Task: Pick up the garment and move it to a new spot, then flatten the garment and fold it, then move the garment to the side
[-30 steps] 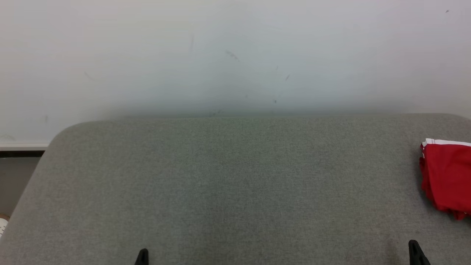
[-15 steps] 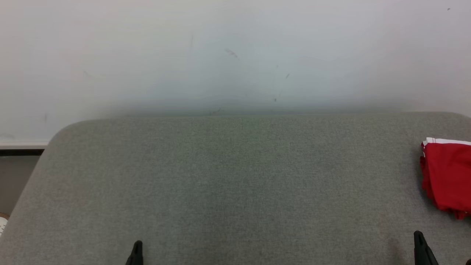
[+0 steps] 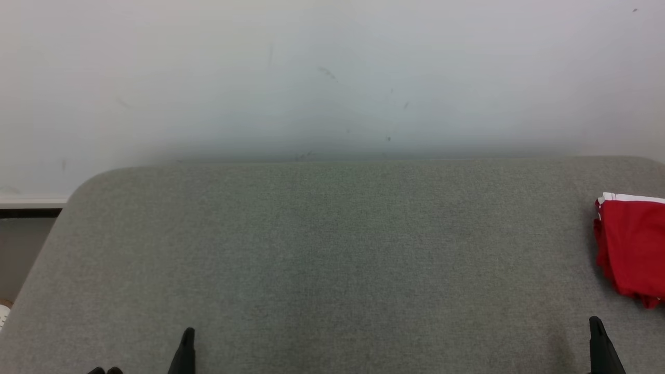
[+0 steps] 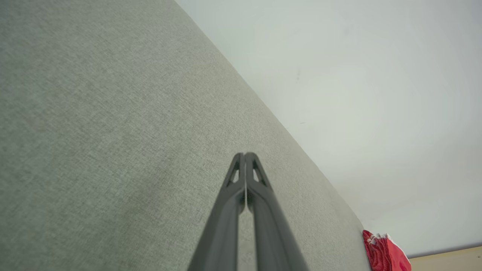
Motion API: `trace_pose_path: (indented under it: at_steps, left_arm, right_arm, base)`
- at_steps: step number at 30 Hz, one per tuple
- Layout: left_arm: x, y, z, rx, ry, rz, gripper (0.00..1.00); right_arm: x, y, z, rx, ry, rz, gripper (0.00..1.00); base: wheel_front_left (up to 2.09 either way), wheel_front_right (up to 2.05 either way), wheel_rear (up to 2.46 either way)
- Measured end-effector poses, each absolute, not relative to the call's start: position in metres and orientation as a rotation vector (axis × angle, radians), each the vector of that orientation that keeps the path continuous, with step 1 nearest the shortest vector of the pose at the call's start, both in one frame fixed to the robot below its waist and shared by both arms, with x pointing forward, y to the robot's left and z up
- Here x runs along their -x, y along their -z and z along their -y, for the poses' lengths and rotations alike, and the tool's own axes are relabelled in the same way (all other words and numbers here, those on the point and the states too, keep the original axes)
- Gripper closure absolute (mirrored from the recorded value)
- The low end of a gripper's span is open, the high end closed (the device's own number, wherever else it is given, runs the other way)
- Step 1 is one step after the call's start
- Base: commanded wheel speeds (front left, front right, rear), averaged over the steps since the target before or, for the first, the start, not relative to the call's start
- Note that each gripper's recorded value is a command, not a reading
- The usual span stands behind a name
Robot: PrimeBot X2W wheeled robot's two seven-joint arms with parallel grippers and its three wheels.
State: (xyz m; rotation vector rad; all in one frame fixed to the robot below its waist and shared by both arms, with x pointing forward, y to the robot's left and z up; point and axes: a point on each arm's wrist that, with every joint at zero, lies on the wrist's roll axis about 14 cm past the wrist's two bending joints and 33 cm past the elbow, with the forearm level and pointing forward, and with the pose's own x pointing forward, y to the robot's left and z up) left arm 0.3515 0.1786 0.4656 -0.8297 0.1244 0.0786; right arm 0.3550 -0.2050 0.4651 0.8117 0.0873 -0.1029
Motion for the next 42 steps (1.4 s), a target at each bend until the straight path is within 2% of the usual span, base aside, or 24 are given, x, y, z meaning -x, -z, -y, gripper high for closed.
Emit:
trace_pose_path:
  at_steps: [42]
  left_arm:
    - [-0.374, -0.485, -0.19, 1.281, -0.059, -0.077, 1.0]
  right_arm:
    - [-0.374, -0.486, 0.202, -1.272, 0.071, -0.046, 1.0]
  base:
    - [0.0, 0.0, 0.0]
